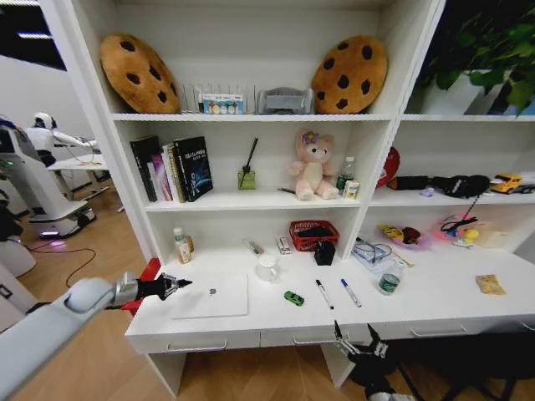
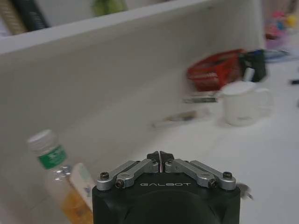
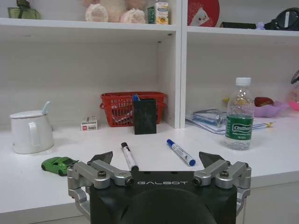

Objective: Organize the objects on the table.

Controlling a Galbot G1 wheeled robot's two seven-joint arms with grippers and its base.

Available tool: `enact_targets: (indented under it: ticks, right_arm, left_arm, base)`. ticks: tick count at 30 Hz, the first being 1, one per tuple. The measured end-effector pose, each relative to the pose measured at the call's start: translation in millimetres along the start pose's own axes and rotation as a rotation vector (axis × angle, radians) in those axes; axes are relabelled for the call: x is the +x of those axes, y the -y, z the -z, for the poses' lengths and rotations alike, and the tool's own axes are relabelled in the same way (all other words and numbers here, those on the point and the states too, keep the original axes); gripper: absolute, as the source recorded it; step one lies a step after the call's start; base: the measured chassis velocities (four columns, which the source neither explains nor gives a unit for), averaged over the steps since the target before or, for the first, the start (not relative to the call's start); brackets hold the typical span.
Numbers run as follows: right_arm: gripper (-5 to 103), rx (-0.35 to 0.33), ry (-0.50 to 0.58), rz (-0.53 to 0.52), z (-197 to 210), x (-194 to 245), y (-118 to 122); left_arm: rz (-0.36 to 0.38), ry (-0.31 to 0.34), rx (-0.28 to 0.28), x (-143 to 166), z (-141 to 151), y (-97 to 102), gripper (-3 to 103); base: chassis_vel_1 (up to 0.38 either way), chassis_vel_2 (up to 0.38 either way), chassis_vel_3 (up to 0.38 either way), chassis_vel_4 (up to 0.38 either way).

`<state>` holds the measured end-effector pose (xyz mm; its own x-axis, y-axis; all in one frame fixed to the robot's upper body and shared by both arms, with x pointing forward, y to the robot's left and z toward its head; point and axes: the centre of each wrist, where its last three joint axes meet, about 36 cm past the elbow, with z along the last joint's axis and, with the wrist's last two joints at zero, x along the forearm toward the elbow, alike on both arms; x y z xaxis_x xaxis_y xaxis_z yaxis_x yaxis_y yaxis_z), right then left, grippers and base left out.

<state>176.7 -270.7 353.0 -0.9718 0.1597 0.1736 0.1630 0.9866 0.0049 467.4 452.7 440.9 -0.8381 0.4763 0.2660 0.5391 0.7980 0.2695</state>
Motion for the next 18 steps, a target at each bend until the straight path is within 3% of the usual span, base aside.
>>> enact_targets:
  ticks: [1,2,4,8,10,11,12,15,18]
  right_arm:
    - [100,0.000,0.000,0.000,0.0,0.0,0.0]
    - [100,-0.005,-0.001,-0.004,2.8,0.0,-0.5]
    - [100,-0.003,0.001,-0.005,7.3,-1.2,-0.6]
    - [100,0.002,0.003,-0.008,10.1,-2.5,0.1]
    - [100,0.021,0.005,-0.014,14.6,-4.0,3.4]
    - [100,0.027,0.004,-0.015,15.7,-3.9,4.1]
    - [100,0.027,0.004,-0.015,15.7,-3.9,4.1]
    - [100,0.040,0.006,-0.010,17.6,-4.3,4.9]
    - [100,0.049,0.009,0.002,21.9,-3.3,4.6]
  left_arm:
    - [0.000,0.000,0.000,0.0,0.0,0.0,6]
    - [0.121,0.004,0.054,0.1,3.2,8.0,6]
    - [0.328,0.010,0.146,4.0,16.6,26.9,16]
    - [0.412,0.009,0.192,9.1,26.1,39.5,22]
    - [0.574,0.008,0.257,34.0,43.2,70.1,38]
    - [0.658,-0.027,0.241,56.9,44.5,77.1,43]
    - [0.658,-0.027,0.241,56.9,44.5,77.1,43]
    - [0.799,-0.108,0.172,106.7,43.2,88.0,54]
    - [0.854,-0.155,0.149,142.0,44.0,107.6,65]
  base:
    - [0.000,0.000,0.000,0.000]
    - [0.000,0.000,0.000,0.000]
    - [0.000,0.000,0.000,0.000]
    - [0.000,0.000,0.000,0.000]
    - [0.000,0.000,0.000,0.000]
    - [0.000,0.000,0.000,0.000]
    - [0.000,0.000,0.000,0.000]
    - [0.000,0.000,0.000,0.000]
    - [0.000,0.000,0.000,0.000]
